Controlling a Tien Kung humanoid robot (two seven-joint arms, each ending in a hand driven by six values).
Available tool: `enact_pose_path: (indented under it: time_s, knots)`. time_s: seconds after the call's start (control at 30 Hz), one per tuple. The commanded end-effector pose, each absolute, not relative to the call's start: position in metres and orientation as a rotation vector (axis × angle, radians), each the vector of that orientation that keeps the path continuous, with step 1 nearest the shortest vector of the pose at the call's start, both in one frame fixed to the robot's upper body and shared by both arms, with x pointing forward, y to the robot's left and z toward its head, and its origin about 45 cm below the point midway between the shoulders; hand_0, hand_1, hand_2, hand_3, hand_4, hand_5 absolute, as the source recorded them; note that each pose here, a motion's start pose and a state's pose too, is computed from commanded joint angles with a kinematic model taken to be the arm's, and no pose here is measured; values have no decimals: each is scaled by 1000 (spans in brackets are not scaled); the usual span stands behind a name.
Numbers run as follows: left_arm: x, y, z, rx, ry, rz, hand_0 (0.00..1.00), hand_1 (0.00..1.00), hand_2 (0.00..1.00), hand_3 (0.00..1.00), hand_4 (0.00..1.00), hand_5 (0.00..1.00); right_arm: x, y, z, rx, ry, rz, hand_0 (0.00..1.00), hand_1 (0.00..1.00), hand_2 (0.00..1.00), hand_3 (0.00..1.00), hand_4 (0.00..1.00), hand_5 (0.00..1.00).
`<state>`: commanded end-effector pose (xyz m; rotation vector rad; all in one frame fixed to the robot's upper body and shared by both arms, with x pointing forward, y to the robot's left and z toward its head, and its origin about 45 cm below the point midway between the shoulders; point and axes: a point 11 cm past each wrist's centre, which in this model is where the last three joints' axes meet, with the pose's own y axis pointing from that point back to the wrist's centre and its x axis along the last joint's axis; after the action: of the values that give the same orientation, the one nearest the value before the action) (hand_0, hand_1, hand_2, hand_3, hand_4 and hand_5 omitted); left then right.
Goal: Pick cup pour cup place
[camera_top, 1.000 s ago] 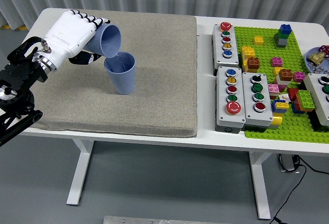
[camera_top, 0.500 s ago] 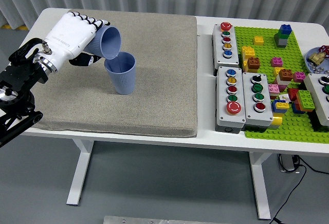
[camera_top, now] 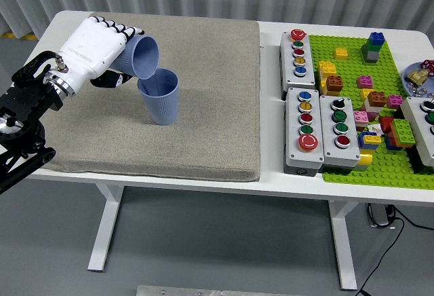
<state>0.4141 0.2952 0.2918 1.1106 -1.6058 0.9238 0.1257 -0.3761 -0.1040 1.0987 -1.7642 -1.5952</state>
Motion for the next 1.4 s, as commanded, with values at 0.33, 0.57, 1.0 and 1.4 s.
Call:
enact_pose_path:
  time_s: [0.33, 0.57, 1.0, 1.4]
  knots:
    - [415, 296, 293, 1110, -1606, 930, 502, 524, 599, 726, 518, 2, 128, -377, -103, 1102, -1769, -1594, 746, 712, 764, 617, 201, 172]
    - [415, 297, 294, 1112, -1606, 934, 497, 524, 600, 727, 517, 2, 129, -377, -103, 1104, -1771, -1594, 746, 712, 764, 618, 202, 171]
    - [416, 295, 297, 1100, -1615, 943, 500, 523, 596, 724, 514, 2, 130, -378, -102, 1106, -1774, -1591, 746, 712, 764, 618, 203, 170]
    - [415, 295, 297, 1094, -1615, 953, 501, 523, 595, 721, 511, 2, 129, -377, -103, 1105, -1772, -1593, 746, 712, 764, 618, 203, 171]
